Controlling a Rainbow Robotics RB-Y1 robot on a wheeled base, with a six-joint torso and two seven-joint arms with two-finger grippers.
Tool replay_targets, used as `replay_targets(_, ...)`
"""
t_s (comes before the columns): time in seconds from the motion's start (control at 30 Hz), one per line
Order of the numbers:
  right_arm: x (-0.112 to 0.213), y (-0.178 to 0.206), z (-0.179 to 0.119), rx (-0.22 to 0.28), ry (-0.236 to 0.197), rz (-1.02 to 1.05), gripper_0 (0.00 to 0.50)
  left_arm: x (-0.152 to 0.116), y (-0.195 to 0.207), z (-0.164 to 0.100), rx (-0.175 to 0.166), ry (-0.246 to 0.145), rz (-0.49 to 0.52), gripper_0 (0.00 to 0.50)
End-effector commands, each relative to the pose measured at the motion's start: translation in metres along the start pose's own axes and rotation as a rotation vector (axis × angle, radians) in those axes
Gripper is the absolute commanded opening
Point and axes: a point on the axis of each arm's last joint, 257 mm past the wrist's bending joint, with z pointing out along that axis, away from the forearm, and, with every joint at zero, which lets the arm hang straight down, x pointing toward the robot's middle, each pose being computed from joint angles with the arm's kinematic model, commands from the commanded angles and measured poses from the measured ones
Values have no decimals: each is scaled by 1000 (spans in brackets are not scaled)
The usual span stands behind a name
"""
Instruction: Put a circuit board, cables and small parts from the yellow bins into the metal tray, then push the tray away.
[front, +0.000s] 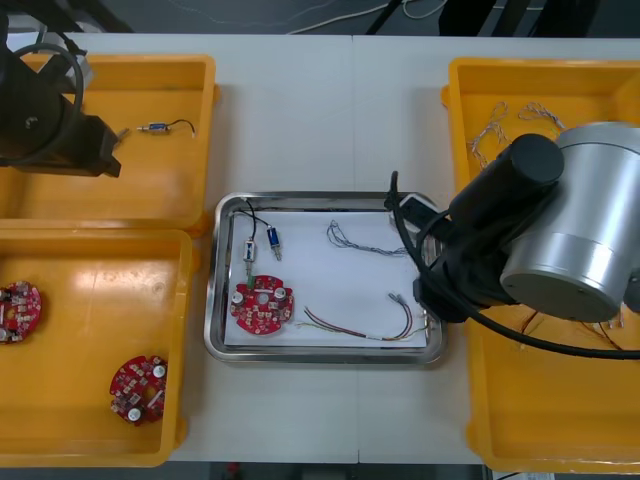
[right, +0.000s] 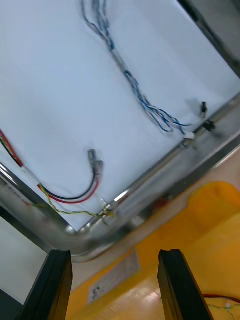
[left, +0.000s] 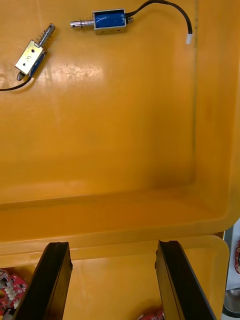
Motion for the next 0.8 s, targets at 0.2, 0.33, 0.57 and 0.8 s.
replay_targets(0.2,-64,62,10,-84,-97,-341,500,5,36,-15,-46,-13,94,500)
replay_targets(0.33,-80,82,13,-106,-114,-453,500,7,38,-14,-40,-9,84,500)
replay_targets(0.57,-89,109,19,-104,-118,-602,500,8,40,-15,-43,-9,81,500)
replay_targets(0.8,-82,133,31,-118,-124,-674,500,7,41,-15,-50,-10,76,500)
